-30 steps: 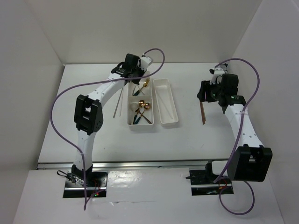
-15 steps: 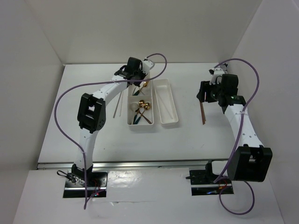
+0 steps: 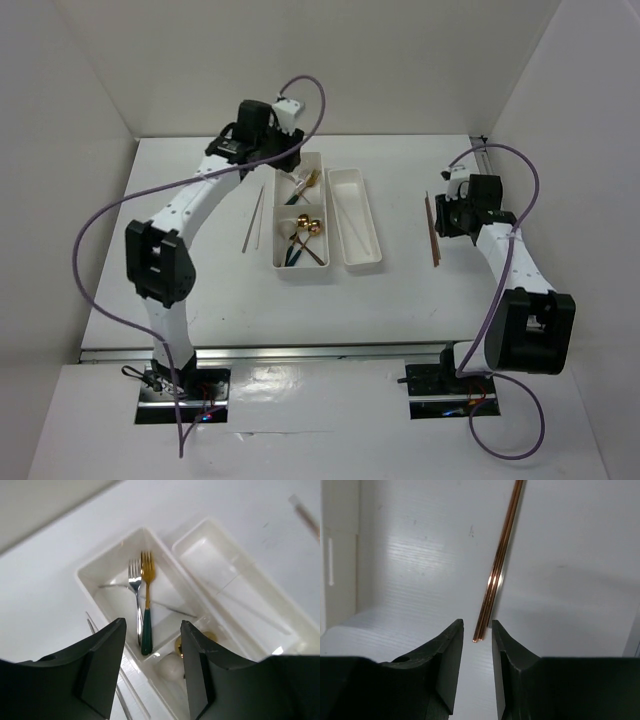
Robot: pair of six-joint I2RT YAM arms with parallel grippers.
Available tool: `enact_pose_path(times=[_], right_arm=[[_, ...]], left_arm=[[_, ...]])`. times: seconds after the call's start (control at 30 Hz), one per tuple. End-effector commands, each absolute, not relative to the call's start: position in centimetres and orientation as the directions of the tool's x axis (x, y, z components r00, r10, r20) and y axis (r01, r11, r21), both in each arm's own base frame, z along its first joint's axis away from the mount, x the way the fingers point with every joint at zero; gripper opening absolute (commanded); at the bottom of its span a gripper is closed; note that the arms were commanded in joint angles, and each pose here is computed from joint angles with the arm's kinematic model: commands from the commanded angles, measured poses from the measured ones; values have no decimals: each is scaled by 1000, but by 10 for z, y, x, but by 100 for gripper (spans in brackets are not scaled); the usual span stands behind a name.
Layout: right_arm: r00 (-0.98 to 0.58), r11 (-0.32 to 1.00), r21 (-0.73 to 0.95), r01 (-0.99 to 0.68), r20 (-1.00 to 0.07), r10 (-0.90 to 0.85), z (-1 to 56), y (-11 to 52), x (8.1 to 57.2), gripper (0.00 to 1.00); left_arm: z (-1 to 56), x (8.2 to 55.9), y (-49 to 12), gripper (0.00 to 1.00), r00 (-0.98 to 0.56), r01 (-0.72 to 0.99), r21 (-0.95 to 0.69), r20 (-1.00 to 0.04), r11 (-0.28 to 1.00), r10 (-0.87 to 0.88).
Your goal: Sort the eating utensils into containers
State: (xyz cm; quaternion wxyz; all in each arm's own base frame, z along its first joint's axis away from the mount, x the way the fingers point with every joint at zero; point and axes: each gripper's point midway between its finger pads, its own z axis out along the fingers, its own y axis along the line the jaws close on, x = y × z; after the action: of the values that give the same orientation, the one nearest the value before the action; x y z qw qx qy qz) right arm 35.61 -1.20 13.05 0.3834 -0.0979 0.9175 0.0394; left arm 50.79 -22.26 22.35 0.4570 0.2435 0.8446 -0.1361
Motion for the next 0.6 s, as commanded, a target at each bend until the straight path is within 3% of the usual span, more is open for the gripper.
enact_pose_path(times=[0.0,0.2,0.57], right_arm=[[-718,983,-60,-176,-675,-169,113,-33,346,36],[-775,982,-37,-188,-609,-171,87,-29,315,35],[-811,986,-35,-166,-563,-157,62,-31,304,35]], left_arm=[[325,463,-224,61,-356,564,-76,-921,822,159],[342,424,-201,61,-321,540,-36,-932,841,167],[354,411,-192,62,-313,521,-34,-937,853,154]])
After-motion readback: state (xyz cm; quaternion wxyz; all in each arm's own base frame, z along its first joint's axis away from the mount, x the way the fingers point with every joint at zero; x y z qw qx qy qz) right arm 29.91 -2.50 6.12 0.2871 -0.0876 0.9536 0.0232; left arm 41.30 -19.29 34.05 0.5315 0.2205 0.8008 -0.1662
